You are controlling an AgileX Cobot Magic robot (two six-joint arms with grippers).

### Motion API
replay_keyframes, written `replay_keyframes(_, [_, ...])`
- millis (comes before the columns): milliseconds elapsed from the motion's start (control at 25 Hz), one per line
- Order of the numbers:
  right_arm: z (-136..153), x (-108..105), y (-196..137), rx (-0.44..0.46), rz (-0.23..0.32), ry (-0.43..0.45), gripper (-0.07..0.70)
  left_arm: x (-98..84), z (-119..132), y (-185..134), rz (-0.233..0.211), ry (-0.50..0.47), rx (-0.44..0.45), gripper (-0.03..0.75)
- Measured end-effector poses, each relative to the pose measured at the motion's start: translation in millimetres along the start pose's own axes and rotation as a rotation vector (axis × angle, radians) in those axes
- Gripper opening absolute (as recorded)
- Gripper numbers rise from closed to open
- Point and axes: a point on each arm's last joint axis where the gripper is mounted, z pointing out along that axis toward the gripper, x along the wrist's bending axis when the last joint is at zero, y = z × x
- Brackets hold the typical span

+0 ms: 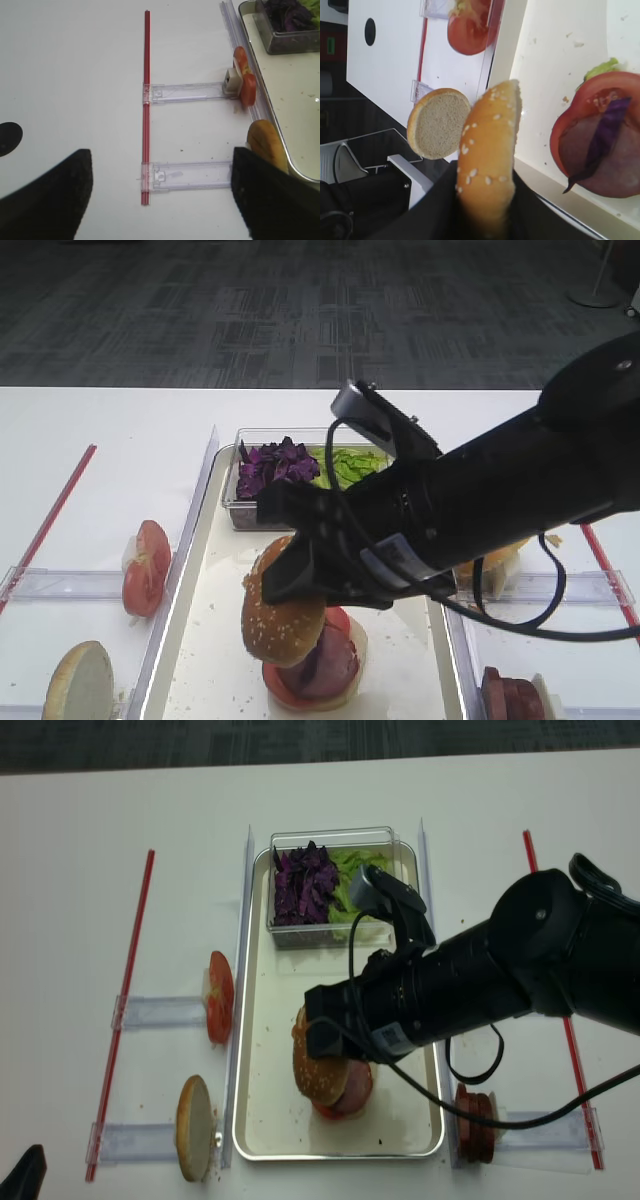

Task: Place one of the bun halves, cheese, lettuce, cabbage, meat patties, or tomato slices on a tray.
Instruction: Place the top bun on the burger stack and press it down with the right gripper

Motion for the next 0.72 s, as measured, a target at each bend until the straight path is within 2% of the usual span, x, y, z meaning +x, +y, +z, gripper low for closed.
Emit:
replay_keyframes(280, [-6.8,-5.5,7.4,0.003,0.001,0.041,0.207,0.0,0.0,0.0,0.0,0.0,0.0,0.526])
replay_keyframes(480, [3.8,-13.1,7.8,0.042,0.011,0.046,0.207,0.0,0.0,0.0,0.0,0.0,0.0,0.526])
replay_keyframes(720, [14.4,-20.1,10.3,0.046,0.026,0.054,0.206,0.0,0.0,0.0,0.0,0.0,0.0,0.526])
